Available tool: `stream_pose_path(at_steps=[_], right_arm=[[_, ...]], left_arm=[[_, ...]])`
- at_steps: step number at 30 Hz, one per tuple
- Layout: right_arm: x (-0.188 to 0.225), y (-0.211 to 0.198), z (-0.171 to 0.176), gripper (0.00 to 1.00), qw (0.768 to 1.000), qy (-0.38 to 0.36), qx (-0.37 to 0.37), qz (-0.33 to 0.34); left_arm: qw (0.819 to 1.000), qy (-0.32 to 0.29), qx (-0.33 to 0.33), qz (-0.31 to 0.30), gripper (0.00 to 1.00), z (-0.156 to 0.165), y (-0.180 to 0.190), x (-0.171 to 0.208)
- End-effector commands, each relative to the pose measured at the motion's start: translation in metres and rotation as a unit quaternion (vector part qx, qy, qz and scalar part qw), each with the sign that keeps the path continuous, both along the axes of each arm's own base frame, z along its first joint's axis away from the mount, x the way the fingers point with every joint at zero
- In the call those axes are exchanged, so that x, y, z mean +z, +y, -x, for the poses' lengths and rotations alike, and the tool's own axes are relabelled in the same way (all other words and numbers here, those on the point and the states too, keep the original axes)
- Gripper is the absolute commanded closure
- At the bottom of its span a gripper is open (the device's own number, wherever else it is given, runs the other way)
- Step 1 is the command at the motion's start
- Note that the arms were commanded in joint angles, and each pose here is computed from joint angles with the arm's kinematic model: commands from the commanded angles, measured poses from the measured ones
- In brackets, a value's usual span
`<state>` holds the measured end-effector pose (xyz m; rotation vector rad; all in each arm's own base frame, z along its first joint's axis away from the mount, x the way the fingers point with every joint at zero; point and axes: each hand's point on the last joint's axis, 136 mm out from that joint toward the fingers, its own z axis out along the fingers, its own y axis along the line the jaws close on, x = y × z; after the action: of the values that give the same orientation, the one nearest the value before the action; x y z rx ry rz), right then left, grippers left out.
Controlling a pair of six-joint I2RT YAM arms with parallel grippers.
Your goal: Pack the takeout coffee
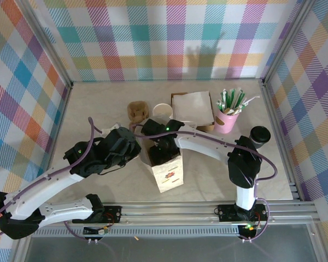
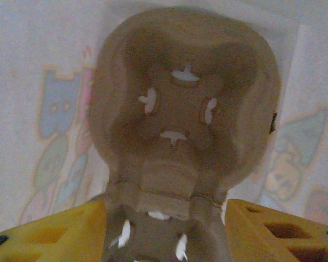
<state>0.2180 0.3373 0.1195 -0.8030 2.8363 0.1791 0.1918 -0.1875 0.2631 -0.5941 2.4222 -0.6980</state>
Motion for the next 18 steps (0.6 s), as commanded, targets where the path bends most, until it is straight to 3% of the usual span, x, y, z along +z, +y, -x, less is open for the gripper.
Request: stream_pose_path(at_steps=[1,8,18], right_arm=[[0.013,-0.008,0.003,0.39,1.000,0.011,-0.006,0.008],[-0.002,-0.014,0.009,0.47,0.999,0.027,-0.005,0.024],[-0.035,-0.017,0.023,0.51,0.997,0.069,-0.004,0.032]], left_arm=[[1.000,-0.004,-0.011,-0.014,1.00,0.003,0.001,0.003],[1.000,-0.004,-0.008,-0.020,1.00,0.003,0.002,0.002],[1.000,-0.007,-0.004,-0.023,1.00,0.002,0.005,0.006]])
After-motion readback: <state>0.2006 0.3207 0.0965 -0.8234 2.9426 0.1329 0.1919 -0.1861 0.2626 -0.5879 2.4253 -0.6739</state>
